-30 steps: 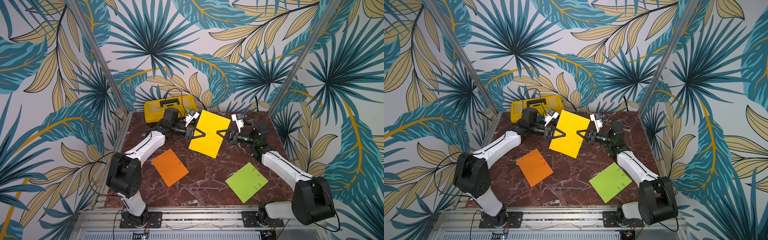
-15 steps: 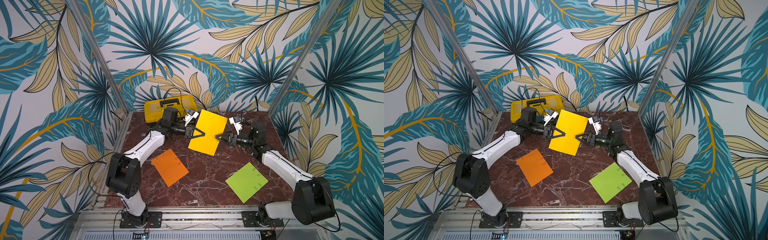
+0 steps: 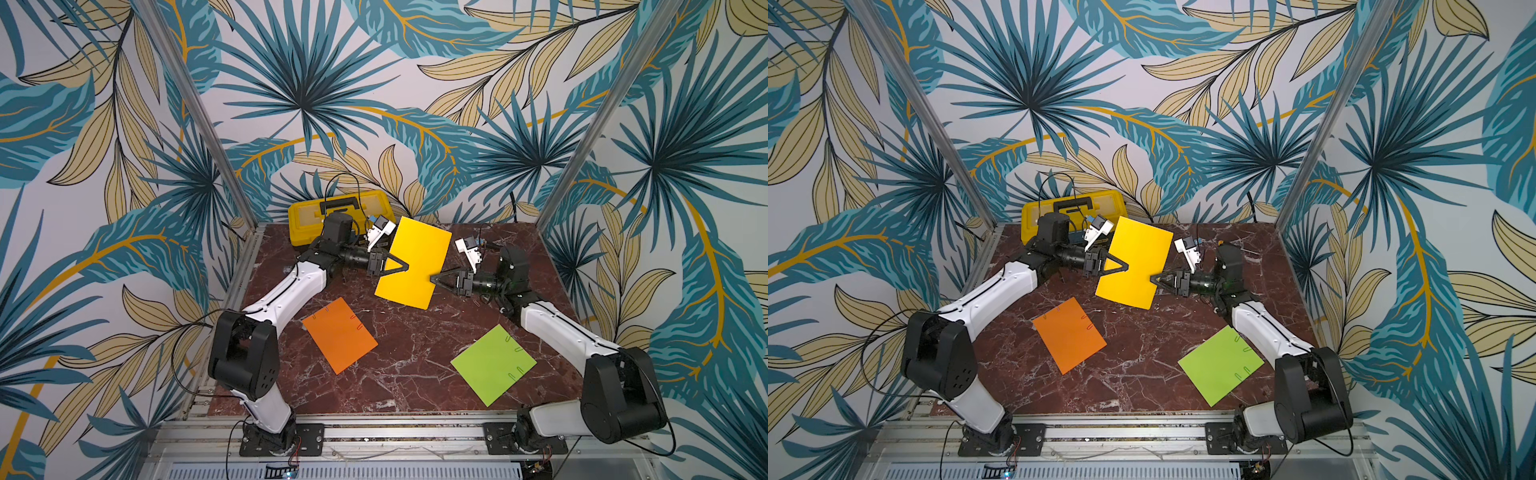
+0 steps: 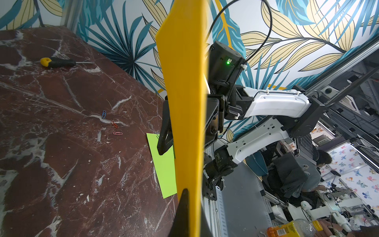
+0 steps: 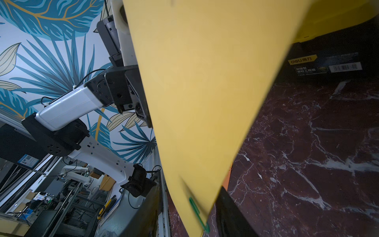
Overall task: Unclip the paperclips from the documents
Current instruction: Remove the paper clip from the document.
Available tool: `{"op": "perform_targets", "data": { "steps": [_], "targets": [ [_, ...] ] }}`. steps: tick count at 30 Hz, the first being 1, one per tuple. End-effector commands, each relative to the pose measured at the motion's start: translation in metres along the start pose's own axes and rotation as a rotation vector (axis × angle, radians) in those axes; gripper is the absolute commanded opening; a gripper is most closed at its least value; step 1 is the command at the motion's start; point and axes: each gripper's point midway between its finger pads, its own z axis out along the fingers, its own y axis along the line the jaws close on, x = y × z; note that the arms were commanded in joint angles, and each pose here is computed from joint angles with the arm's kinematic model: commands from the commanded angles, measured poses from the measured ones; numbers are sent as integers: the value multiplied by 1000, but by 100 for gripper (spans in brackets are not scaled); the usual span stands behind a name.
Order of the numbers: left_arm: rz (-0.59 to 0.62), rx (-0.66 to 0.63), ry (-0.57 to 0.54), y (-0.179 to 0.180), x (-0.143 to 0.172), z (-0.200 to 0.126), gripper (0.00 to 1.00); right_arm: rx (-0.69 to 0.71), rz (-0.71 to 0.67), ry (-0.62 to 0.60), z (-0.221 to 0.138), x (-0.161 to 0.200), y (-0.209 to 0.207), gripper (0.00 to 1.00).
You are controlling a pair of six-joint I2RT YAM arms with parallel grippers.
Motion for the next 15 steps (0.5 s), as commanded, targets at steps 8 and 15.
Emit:
{"op": "perform_targets", "data": {
  "steps": [8, 15],
  "targets": [
    [58, -4, -18, -9, -7, -7, 0, -66, 13, 15, 0, 4, 7, 29],
    [56, -11, -22, -8, -6, -10, 0, -72, 6, 19, -1, 5, 9, 21]
  ]
}}
